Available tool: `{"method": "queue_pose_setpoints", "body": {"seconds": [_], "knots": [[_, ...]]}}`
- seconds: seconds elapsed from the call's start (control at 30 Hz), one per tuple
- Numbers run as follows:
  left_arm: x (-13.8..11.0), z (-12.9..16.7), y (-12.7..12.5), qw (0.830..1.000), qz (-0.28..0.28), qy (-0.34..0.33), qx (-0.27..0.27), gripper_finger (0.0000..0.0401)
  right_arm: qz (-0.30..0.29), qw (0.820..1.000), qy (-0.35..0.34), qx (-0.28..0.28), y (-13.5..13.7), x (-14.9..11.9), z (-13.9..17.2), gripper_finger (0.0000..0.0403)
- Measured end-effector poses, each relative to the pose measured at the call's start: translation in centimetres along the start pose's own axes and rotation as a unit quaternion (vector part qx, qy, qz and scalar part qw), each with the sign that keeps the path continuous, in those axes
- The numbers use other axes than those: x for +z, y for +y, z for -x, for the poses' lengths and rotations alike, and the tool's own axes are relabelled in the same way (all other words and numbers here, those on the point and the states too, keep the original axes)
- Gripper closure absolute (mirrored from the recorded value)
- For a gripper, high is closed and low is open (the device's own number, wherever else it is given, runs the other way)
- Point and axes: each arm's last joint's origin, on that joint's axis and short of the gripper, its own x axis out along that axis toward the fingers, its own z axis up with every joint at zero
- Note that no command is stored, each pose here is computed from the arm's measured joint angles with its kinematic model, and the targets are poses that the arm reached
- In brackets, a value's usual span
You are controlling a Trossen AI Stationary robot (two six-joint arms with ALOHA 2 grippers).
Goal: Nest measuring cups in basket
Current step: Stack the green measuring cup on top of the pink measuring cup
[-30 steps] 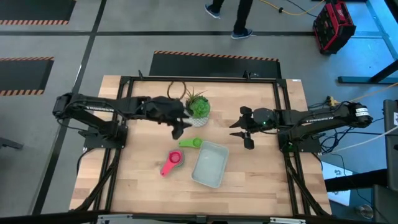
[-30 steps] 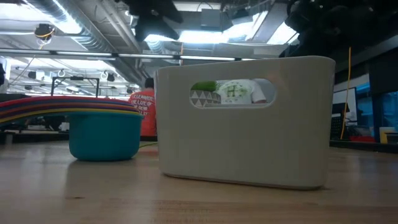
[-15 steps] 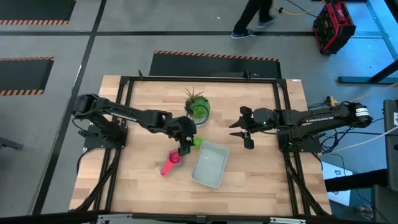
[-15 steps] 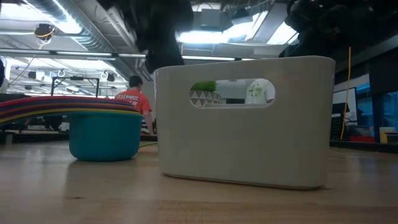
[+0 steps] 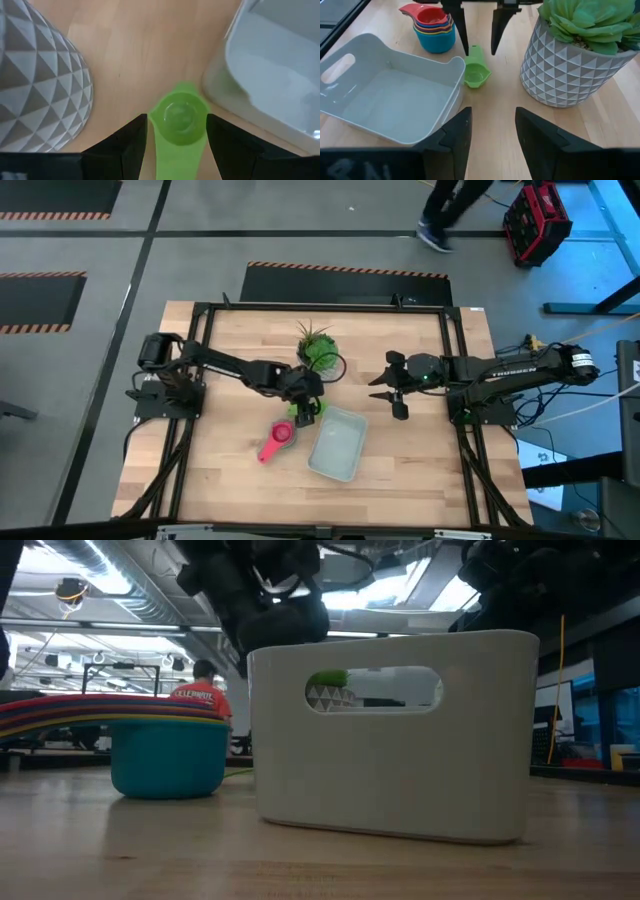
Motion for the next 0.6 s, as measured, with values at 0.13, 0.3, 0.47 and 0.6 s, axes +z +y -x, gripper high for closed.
{"method": "queue_pose_setpoints", "body": {"seconds": [0.13, 0.3, 0.47, 0.6], "knots": [[-0.3, -0.9, 0.0, 1.000, -0.001, 0.011, 0.004, 0.0205, 0.000, 1.000, 0.000, 0.000, 0.0, 0.0, 0.0, 0.0247], [-0.8, -2.1, 0.0, 1.000, 0.003, 0.025, 0.007, 0.0205, 0.001, 1.000, 0.001, 0.000, 0.0, 0.0, 0.0, 0.0247], [-0.9, -2.6, 0.0, 0.999, 0.019, 0.022, 0.021, 0.0205, 0.001, 1.000, 0.001, 0.000, 0.0, 0.0, 0.0, 0.0247], [-0.9, -2.6, 0.1, 0.999, 0.021, 0.020, 0.032, 0.0205, 0.001, 1.000, 0.001, 0.000, 0.0, 0.0, 0.0, 0.0247]]}}
